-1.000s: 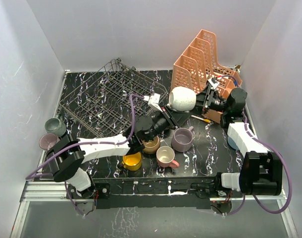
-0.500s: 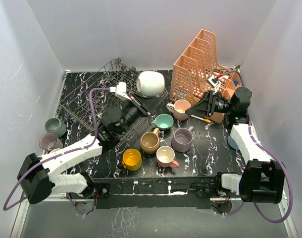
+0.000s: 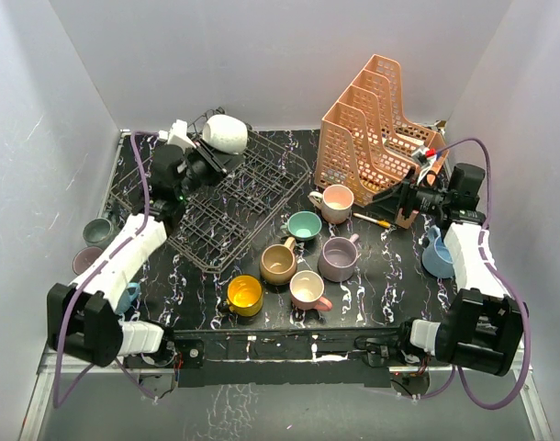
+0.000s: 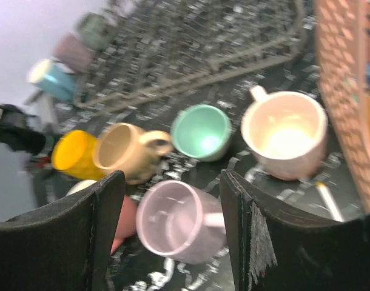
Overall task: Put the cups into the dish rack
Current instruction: Pick up the cup at the center of the board, then turn the cup upside down in the dish rack.
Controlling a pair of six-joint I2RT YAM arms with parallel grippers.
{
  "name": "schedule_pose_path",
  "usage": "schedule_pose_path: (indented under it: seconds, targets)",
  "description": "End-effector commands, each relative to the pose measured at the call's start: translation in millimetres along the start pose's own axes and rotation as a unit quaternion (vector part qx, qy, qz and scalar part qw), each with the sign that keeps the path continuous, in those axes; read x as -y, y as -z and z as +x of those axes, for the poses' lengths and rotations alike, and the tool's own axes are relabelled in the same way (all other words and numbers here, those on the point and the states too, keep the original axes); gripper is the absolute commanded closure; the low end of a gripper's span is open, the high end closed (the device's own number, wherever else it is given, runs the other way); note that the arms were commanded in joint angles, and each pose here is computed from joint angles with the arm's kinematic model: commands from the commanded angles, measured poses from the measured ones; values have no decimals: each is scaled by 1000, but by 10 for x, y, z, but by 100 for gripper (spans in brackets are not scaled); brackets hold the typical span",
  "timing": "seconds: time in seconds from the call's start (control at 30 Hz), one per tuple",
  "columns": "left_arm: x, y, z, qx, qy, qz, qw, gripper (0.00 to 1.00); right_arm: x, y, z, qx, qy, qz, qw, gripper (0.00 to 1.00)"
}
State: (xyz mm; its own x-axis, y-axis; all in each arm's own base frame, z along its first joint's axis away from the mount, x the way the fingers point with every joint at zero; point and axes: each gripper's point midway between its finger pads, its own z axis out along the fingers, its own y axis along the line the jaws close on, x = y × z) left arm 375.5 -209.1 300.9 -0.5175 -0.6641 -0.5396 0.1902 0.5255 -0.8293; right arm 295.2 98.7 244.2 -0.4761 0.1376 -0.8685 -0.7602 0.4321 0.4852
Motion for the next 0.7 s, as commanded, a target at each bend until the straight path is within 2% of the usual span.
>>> schedule_pose_path:
  seconds: [0.0, 0.1, 0.27, 0.47, 0.67]
  targets:
    - [275, 26, -392, -11, -56, 59, 997, 100, 517, 168, 215, -56, 128, 133, 981, 33]
    - [-43, -133, -566, -15, -78, 19, 997, 100, 521, 179, 355, -46, 140, 133, 980, 33]
    - [-586, -449, -779, -26, -110, -42, 993, 100, 491, 214, 342, -44, 164, 139, 976, 32]
    - [-1172, -876, -993, -22, -170, -119, 978, 100, 533, 253, 314, -48, 173, 155, 971, 32]
    - [-1613, -1229, -1145, -11, -198, -171, 965, 100, 530, 286, 290, -47, 187, 167, 967, 32]
